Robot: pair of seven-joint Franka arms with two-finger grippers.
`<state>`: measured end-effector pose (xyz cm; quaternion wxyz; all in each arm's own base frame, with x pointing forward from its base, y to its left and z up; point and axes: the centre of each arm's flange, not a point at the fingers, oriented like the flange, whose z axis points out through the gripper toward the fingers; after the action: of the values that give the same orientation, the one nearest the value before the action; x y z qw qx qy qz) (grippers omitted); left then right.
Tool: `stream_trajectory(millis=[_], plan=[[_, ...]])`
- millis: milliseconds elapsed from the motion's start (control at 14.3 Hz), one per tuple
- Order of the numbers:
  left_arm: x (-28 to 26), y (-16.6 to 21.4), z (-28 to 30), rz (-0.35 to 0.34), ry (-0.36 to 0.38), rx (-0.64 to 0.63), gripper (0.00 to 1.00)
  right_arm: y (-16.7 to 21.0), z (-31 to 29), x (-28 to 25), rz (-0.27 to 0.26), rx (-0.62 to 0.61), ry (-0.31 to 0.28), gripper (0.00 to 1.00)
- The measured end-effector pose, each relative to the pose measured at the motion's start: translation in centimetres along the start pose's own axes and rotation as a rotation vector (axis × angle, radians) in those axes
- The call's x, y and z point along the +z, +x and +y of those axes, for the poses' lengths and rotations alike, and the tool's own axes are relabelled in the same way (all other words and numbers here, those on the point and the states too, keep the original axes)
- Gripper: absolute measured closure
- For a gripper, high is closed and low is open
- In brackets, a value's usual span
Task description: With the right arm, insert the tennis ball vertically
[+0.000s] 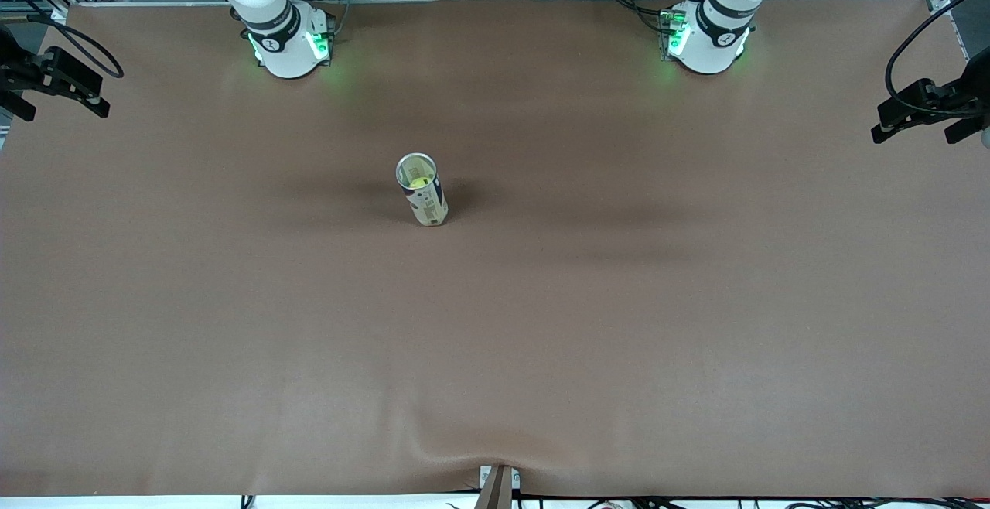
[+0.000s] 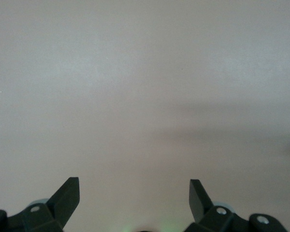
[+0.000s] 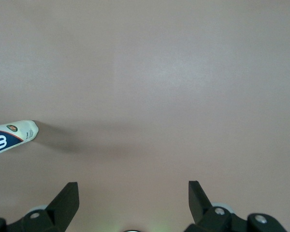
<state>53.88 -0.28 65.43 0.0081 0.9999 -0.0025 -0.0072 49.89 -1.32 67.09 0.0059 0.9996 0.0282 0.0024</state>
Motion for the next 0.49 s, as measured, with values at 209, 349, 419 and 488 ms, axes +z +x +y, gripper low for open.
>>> stream_trajectory(millis=[209,349,419,488], plan=[[0.0,0.0,0.1,0.0,0.0,0.001,0.0,0.0,0.0,0.0,0.0,0.0,0.0,0.0],[0.0,0.0,0.6,0.0,0.004,0.01,0.0,0.0,0.0,0.0,-0.001,0.0,0.0,0.0],[0.0,0.0,1.0,0.0,0.008,0.014,0.0,0.0,0.0,0.0,-0.001,0.0,0.0,0.0],[0.0,0.0,1.2,0.0,0.01,0.018,0.0,0.0,0.0,0.0,-0.001,0.0,0.0,0.0]])
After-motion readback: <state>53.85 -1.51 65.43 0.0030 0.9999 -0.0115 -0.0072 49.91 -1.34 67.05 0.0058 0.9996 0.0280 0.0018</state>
